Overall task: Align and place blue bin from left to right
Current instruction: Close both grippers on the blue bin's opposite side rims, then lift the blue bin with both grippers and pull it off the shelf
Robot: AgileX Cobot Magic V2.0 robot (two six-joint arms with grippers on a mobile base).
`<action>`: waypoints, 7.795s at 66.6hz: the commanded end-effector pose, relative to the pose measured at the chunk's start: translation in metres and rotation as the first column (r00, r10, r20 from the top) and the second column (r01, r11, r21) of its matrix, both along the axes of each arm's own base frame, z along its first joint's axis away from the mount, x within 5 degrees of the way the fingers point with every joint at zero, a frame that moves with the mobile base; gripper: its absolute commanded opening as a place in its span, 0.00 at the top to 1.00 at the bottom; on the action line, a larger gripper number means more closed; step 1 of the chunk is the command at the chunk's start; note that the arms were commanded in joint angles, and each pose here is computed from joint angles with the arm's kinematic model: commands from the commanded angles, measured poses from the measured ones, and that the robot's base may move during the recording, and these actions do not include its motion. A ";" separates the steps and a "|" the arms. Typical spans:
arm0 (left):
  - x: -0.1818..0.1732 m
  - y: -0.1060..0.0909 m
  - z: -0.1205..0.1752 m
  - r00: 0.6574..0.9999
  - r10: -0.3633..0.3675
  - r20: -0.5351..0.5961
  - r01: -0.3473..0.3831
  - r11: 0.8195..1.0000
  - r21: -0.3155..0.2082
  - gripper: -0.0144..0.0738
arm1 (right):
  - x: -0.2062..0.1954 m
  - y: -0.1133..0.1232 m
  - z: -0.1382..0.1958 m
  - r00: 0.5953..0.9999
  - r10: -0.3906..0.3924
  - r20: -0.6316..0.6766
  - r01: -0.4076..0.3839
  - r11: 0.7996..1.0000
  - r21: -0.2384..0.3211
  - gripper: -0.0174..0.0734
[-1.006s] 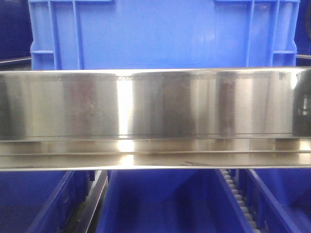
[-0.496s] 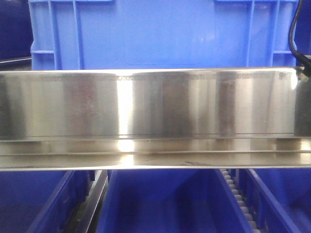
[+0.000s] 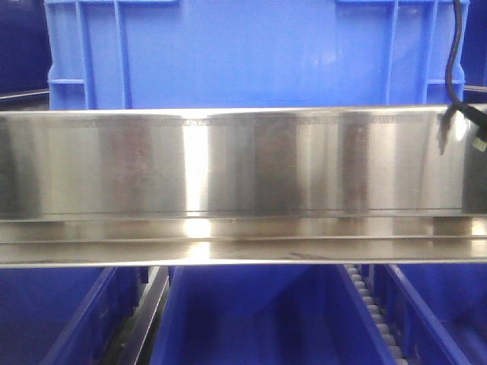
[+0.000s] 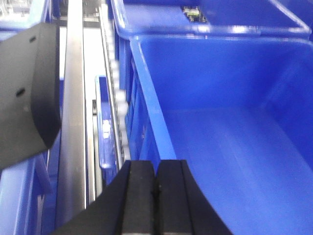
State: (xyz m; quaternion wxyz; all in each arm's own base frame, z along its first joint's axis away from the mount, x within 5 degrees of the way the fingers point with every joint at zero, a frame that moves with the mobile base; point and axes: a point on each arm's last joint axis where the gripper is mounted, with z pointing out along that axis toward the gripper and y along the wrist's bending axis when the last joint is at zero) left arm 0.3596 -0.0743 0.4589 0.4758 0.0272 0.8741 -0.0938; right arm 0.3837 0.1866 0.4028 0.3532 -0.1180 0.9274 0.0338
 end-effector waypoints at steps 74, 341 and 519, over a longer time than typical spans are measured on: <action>0.024 -0.067 -0.020 0.993 0.112 0.030 -0.115 0.987 0.115 0.52 | 0.009 0.009 -0.019 0.998 0.010 -0.059 -0.009 1.000 0.022 0.47; 0.021 -0.084 0.002 0.985 0.159 -0.067 -0.155 0.986 0.064 0.96 | -0.032 0.017 0.051 0.995 -0.022 0.099 0.010 0.992 0.129 0.89; -0.123 -0.105 0.020 0.999 0.028 0.040 -0.028 1.000 -0.002 0.96 | -0.187 -0.007 0.065 0.974 0.006 0.227 -0.057 0.974 0.220 0.90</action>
